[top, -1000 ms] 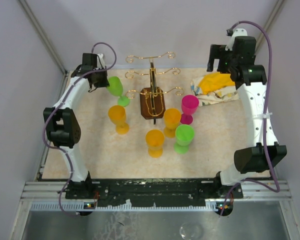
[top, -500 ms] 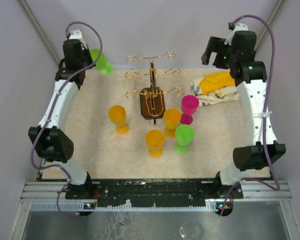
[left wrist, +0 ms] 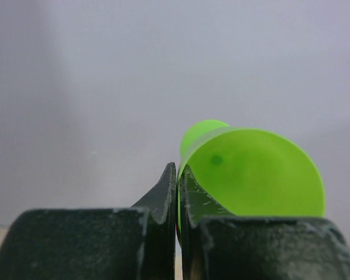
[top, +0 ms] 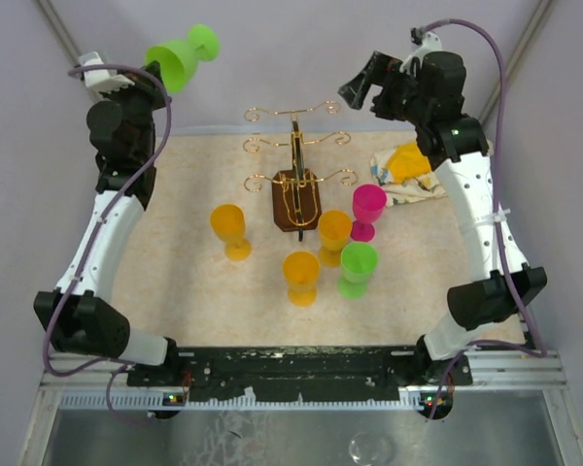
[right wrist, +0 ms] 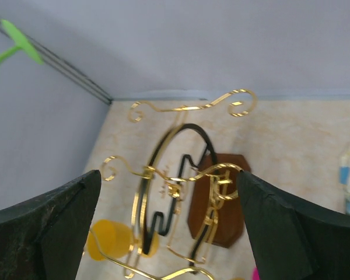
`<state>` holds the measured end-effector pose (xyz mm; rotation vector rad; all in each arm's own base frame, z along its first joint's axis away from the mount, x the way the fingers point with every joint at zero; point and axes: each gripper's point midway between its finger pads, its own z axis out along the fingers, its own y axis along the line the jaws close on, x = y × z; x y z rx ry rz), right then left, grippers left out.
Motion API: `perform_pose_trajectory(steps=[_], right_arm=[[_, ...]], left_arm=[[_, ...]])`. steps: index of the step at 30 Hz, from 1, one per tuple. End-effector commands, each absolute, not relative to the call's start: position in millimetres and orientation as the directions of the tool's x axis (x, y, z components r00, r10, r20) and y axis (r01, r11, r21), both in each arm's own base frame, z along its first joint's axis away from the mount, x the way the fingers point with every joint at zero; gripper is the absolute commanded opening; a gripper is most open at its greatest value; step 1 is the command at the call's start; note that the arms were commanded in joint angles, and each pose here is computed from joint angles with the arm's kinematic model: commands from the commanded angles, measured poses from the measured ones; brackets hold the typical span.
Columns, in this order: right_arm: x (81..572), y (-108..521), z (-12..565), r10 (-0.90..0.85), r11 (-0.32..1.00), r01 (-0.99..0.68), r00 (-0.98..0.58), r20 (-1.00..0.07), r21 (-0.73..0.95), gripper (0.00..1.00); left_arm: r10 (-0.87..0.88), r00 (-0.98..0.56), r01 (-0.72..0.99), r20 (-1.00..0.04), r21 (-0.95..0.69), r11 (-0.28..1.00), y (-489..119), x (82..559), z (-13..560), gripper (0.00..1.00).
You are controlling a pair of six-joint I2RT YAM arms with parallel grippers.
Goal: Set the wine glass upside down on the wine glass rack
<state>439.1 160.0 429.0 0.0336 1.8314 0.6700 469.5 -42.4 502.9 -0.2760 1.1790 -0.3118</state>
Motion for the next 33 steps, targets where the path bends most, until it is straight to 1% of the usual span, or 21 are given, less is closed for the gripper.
perform_pose_trajectory(steps=[1, 5, 8, 11, 15, 18, 19, 24, 26, 28, 33], right_arm=[[431.5, 206.6, 500.2, 0.481, 0.652, -0.494, -0.317, -0.817, 0.576, 0.99], [438.4, 237.5, 508.8, 0.492, 0.561, -0.544, -0.388, -0.780, 0.624, 0.95], [437.2, 255.6, 523.3, 0.528, 0.464, -0.587, -0.417, -0.739, 0.663, 0.92], [427.5, 270.0, 538.9, 0.555, 0.361, -0.646, -0.431, -0.712, 0.673, 0.91], [413.0, 281.9, 548.7, 0.560, 0.219, -0.678, -0.501, -0.660, 0.701, 0.88], [407.5, 286.2, 550.3, 0.564, 0.153, -0.674, -0.541, -0.624, 0.723, 0.86], [405.7, 287.7, 550.9, 0.563, 0.139, -0.674, -0.549, -0.617, 0.726, 0.86], [404.2, 289.8, 550.9, 0.581, 0.087, -0.668, -0.569, -0.582, 0.739, 0.84], [405.2, 290.5, 551.0, 0.592, 0.051, -0.665, -0.581, -0.558, 0.745, 0.82], [406.9, 293.4, 549.2, 0.589, 0.029, -0.654, -0.600, -0.542, 0.756, 0.80], [410.9, 299.4, 543.9, 0.569, 0.044, -0.642, -0.614, -0.547, 0.766, 0.79]], left_arm=[[-0.481, 0.491, 0.278, -0.726, -0.393, 0.877, -69.7, 447.3, 537.0, 0.00], [-0.545, 0.543, 0.350, -0.639, -0.418, 0.838, -94.3, 432.5, 544.5, 0.00], [-0.575, 0.569, 0.365, -0.588, -0.446, 0.817, -116.3, 423.8, 547.0, 0.00], [-0.605, 0.582, 0.385, -0.544, -0.470, 0.794, -136.4, 414.2, 547.8, 0.00], [-0.533, 0.637, 0.354, -0.556, -0.403, 0.844, -164.3, 400.2, 544.4, 0.00], [-0.472, 0.700, 0.310, -0.535, -0.367, 0.877, -175.2, 384.2, 539.5, 0.00], [-0.462, 0.730, 0.300, -0.505, -0.370, 0.879, -175.4, 377.2, 538.6, 0.00], [-0.381, 0.824, 0.210, -0.420, -0.399, 0.893, -170.3, 354.0, 520.7, 0.00], [-0.351, 0.836, 0.176, -0.422, -0.400, 0.900, -173.6, 350.7, 516.3, 0.00], [-0.362, 0.826, 0.171, -0.431, -0.419, 0.891, -176.9, 351.6, 513.1, 0.00], [-0.403, 0.811, 0.210, -0.424, -0.433, 0.877, -184.8, 350.6, 510.8, 0.00]])
